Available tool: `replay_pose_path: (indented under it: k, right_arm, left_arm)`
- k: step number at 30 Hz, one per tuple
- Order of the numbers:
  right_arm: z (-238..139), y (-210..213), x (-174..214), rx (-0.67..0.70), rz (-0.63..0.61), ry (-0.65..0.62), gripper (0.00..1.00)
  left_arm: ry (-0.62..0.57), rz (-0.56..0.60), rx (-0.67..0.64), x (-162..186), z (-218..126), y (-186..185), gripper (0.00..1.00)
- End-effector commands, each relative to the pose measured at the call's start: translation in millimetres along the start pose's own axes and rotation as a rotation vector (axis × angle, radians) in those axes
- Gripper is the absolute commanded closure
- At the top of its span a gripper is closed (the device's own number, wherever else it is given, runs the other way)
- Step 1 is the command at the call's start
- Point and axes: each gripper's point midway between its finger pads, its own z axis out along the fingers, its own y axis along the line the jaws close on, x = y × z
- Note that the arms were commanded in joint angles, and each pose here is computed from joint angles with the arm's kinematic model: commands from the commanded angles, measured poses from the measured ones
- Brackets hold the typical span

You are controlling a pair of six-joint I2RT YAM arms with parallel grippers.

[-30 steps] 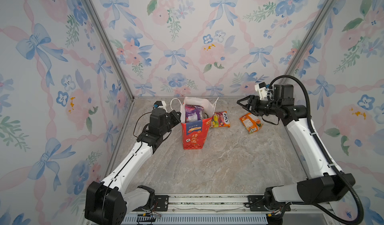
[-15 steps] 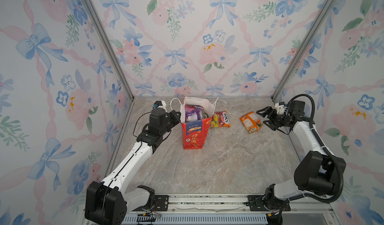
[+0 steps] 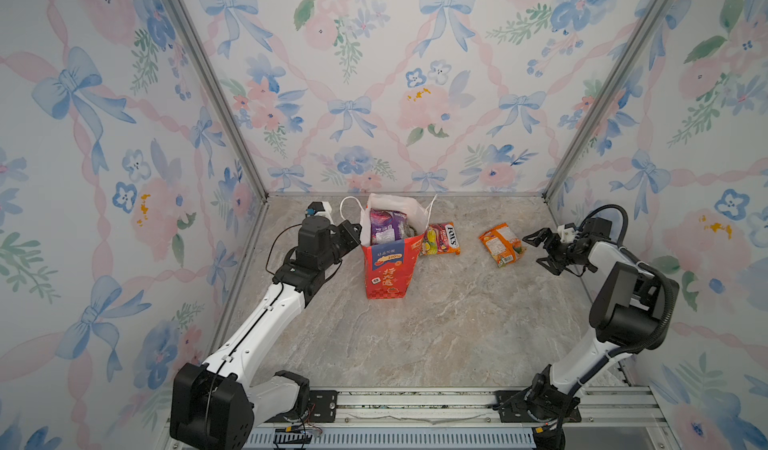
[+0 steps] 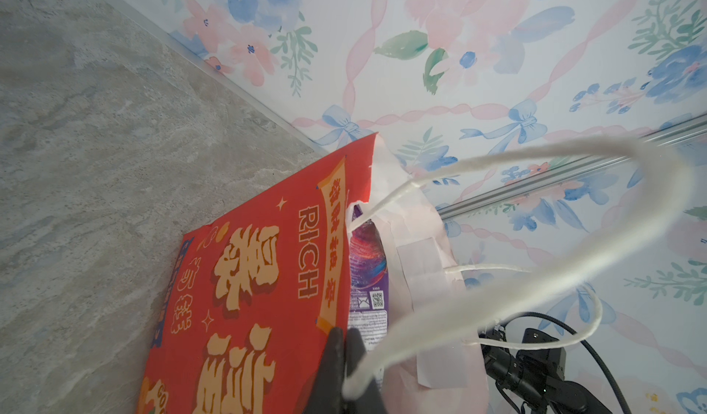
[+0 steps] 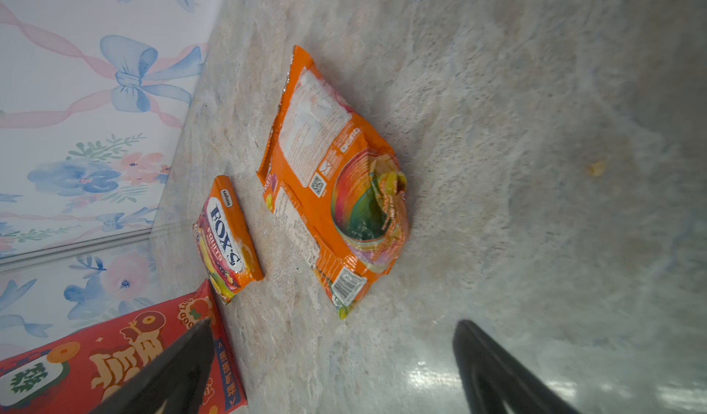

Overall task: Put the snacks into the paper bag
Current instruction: 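Move the open right gripper toward the orange fruit-candy packet on the table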

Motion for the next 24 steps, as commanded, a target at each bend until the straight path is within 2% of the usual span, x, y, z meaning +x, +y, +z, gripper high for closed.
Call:
replay_pose_path:
  k: [1,13,24]
  right_arm:
    - [7.5,-1.5,-8.4,-0.011,-0.047,-0.018,0.01]
    - [41.7,-22.9,-22.9,-0.019,-0.019,-0.019,0.02]
    - [76.5,-8.8,-12.4,-0.009,-0.075,0.057,0.02]
  left_arm:
    - [-0.048,0.008,0.032,-13.3,-4.5,-8.4,1.0]
    - [-0.046,0.002,0.028,-12.9,-3.1,-7.1,1.0]
    - [-0.044,0.005,0.029,-13.1,-1.7,-8.8,1.0]
